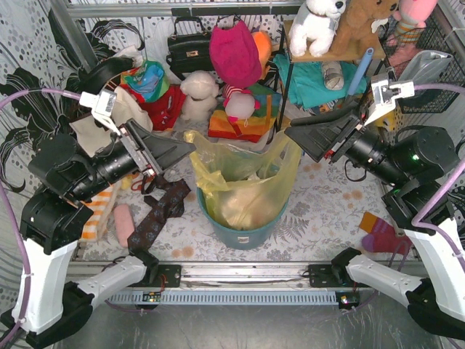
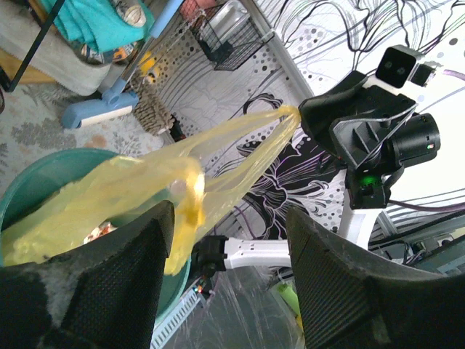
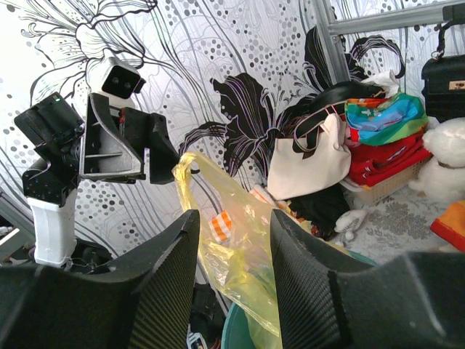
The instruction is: Tie the trash bag
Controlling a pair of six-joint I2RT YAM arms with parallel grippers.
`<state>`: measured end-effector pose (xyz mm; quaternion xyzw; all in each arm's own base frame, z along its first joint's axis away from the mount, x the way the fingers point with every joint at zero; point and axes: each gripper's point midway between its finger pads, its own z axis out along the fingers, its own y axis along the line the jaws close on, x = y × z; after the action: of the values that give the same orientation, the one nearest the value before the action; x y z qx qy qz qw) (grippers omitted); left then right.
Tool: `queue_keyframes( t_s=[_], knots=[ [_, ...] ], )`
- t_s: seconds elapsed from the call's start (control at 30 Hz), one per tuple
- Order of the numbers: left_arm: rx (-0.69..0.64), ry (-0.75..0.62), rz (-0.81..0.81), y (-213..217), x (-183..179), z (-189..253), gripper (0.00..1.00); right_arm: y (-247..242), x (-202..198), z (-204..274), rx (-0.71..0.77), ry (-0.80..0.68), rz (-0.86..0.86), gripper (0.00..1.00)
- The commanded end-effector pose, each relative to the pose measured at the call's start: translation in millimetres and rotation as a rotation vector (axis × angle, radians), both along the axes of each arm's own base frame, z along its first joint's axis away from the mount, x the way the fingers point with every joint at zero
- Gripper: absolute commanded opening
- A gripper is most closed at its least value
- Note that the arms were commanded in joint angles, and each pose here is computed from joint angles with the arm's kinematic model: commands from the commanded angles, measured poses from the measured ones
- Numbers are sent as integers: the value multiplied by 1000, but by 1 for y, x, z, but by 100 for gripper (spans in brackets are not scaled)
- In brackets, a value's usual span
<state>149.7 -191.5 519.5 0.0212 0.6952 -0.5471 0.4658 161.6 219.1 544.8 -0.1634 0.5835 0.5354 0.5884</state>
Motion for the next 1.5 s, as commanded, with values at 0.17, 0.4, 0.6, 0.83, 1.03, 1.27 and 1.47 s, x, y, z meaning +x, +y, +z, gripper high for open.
queue_keyframes(
  t_s=[0.17, 0.4, 0.6, 0.83, 1.03, 1.27, 1.47],
  knots=[
    [42, 57, -7, -8, 14, -31, 75, 0, 2, -8, -3, 4, -8, 50],
    [9, 27, -38, -14, 15, -27, 32, -9, -2, -4, -4, -5, -40, 47],
    [-23, -43, -31, -7, 4, -7, 22, -15, -4, 0, -6, -11, -61, 47],
    [-13, -86, 44, 7, 2, 8, 24, -17, -4, 1, -6, -12, -73, 45],
    [-19, -131, 83, 15, 2, 20, 12, -27, 0, -1, -8, -1, -134, 43],
    [-57, -184, 108, 22, -5, 37, 57, -31, 2, -2, -8, 6, -160, 43],
    [-44, -110, 201, 33, 8, 25, 76, -31, 2, -4, -9, 9, -163, 43]
  ],
)
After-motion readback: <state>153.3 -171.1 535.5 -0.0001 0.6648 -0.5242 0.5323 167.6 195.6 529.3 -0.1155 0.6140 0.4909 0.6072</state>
